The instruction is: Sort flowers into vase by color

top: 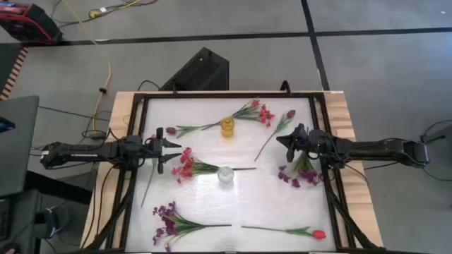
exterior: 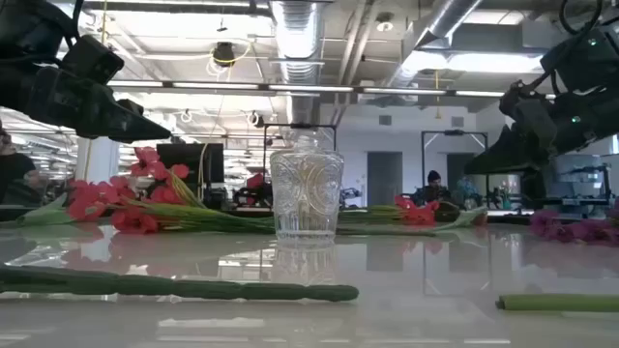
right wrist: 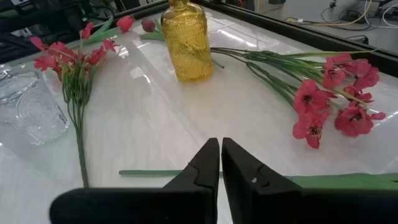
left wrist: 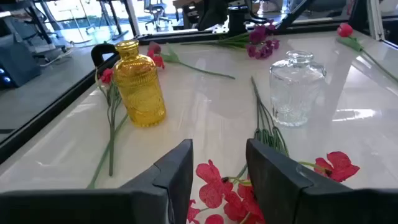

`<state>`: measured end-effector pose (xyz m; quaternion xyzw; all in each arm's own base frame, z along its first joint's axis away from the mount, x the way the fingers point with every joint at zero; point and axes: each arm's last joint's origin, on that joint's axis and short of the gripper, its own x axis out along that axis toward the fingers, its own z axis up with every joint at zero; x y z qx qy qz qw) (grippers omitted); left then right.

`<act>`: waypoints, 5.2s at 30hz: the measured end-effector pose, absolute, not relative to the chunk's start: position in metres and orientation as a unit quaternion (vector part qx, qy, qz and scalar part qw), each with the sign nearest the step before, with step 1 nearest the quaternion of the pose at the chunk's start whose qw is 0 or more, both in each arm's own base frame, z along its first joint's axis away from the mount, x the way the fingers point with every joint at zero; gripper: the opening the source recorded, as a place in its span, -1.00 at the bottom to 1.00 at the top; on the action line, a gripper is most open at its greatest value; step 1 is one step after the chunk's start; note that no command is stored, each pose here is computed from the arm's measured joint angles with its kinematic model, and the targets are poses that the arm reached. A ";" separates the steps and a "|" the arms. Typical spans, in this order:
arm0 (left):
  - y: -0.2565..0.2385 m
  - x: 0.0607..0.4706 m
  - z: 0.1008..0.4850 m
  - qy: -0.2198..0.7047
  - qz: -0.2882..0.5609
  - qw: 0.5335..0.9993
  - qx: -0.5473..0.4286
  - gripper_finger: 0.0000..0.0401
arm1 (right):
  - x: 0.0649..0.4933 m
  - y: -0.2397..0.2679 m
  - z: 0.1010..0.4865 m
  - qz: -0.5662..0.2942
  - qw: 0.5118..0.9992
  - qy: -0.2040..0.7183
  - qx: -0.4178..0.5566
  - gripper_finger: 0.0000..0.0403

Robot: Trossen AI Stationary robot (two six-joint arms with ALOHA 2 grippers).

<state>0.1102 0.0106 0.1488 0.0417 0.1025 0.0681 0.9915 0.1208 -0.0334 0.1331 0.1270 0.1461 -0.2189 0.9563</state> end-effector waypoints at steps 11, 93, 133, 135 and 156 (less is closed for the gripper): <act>0.011 0.110 0.149 0.103 0.068 0.991 0.044 -0.31 | 0.121 -0.033 0.133 -0.219 0.956 0.146 0.127 -0.76; 0.019 0.171 0.186 0.060 0.124 0.989 0.058 -0.31 | 0.140 -0.044 0.286 -0.135 0.933 0.302 -0.144 -0.71; 0.032 0.177 0.195 0.020 0.161 0.967 0.194 -0.31 | 0.187 -0.016 0.135 0.394 0.406 0.744 -0.356 0.18; 0.032 0.177 0.195 0.021 0.161 0.967 0.196 -0.31 | 0.186 -0.013 0.129 0.385 0.422 0.738 -0.357 0.18; 0.034 0.176 0.195 0.026 0.183 0.962 0.200 -0.31 | 0.196 0.015 0.136 0.382 0.433 0.703 -0.416 -0.88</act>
